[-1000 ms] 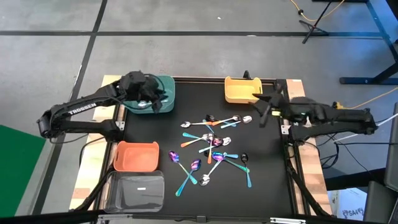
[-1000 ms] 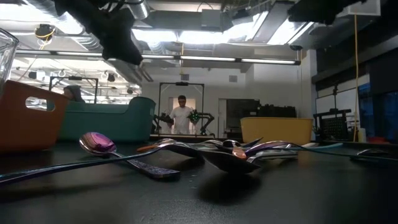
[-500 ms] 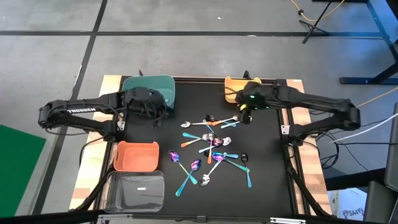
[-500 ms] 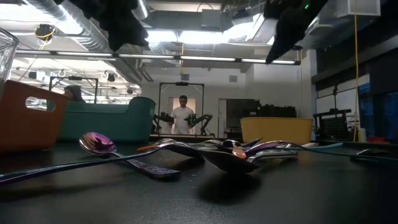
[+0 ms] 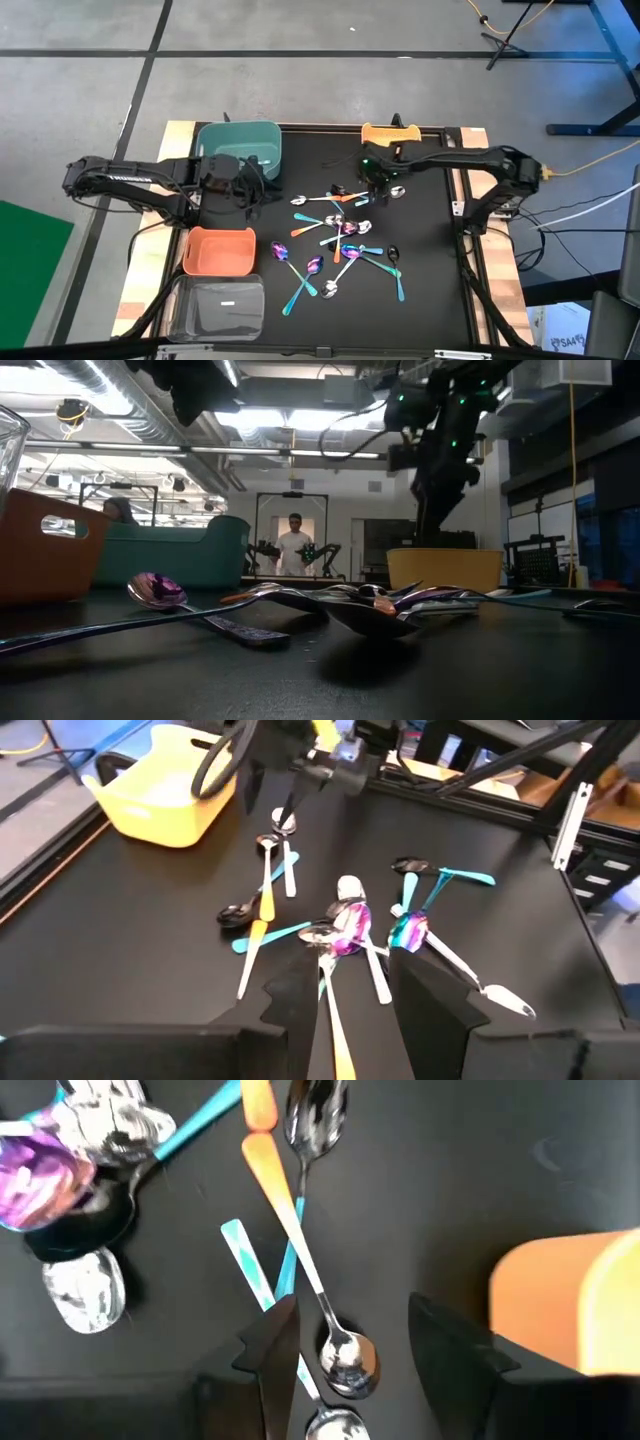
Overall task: Sort silverware by color (type)
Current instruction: Put the orange spoon into the yellow bin
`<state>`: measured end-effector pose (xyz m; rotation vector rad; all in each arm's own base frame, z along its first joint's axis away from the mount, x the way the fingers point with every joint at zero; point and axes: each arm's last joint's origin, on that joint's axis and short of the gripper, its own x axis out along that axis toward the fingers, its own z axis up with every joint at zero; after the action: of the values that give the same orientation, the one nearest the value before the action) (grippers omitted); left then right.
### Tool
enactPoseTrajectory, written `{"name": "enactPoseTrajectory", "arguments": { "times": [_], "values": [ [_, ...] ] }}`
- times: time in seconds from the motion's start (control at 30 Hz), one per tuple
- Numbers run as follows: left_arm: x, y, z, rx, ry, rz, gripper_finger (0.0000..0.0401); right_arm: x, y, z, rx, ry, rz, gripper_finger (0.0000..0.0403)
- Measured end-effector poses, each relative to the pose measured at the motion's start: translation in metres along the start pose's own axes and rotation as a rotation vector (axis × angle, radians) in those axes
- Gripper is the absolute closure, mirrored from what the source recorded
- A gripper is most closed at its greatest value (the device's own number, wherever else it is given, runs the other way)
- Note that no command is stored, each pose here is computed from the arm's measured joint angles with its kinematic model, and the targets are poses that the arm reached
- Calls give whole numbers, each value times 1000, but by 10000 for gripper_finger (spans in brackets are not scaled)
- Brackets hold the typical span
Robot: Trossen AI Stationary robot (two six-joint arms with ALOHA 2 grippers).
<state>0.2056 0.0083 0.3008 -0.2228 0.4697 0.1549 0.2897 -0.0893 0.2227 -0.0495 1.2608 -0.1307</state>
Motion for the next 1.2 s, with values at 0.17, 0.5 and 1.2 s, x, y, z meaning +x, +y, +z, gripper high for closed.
{"name": "enactPoseTrajectory", "arguments": {
  "times": [0.17,0.5,1.2],
  "values": [
    [0,-4,-1,9,0,-18,283,20,0,3,-7,44,10,228],
    [0,-6,-1,13,3,-24,283,47,0,6,-35,88,23,228],
    [0,-5,-1,12,3,-23,283,80,1,1,-86,204,17,245]
  ]
}}
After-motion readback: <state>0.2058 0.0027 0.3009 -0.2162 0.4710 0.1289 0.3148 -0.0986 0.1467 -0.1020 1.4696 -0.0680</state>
